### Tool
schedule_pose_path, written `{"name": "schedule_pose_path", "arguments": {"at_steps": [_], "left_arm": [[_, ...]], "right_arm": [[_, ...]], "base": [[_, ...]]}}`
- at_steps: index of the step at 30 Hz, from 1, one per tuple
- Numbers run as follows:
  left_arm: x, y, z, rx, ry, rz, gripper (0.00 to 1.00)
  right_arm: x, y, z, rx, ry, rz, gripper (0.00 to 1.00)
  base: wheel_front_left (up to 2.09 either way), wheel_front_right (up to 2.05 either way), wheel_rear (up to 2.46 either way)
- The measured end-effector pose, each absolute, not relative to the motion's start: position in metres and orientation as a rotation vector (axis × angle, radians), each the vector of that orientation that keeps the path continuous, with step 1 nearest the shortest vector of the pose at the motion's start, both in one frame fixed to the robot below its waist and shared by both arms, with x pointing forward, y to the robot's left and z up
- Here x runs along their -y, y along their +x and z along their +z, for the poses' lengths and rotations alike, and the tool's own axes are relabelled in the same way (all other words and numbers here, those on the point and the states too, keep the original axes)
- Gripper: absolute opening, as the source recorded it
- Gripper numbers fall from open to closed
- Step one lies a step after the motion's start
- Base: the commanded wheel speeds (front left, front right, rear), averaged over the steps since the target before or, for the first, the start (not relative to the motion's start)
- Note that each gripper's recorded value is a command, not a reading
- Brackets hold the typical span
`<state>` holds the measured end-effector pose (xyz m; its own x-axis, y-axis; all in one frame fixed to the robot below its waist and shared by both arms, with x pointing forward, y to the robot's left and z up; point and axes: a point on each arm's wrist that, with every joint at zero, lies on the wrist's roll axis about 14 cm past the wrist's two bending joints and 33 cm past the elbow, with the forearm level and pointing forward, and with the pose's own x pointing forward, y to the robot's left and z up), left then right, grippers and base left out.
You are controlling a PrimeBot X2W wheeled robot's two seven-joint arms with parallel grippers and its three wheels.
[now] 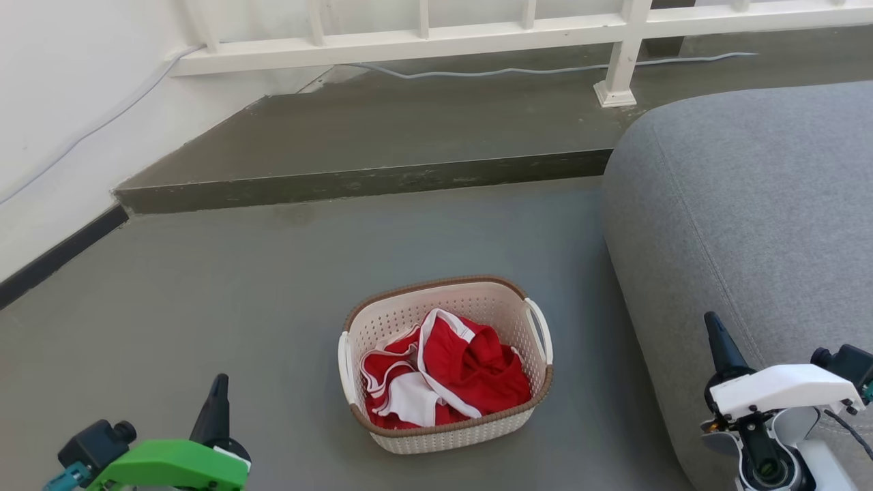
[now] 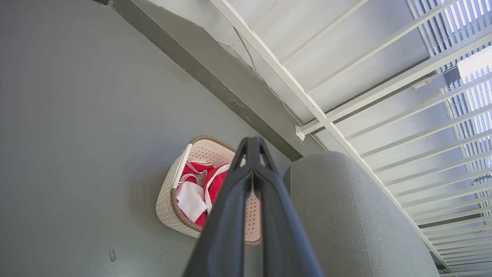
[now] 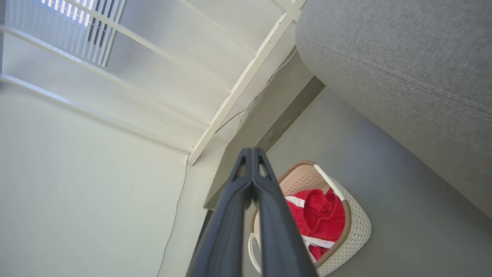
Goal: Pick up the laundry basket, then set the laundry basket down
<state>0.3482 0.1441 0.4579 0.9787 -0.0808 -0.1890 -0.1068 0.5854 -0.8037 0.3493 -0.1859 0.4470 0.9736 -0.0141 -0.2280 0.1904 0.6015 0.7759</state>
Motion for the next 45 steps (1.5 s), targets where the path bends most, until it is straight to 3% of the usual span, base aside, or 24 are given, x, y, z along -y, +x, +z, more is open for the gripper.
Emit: {"name": "schedule_pose_path", "arguments": {"at_steps": [45], "left_arm": [[-0.181,0.369,0.472,-0.121,-1.554,0.063,0.00]], "right_arm": [[0.205,0.372,0.474,-0.068,1.550,-0.108,0.00]], "base": [[0.00,0.00,0.00]]}}
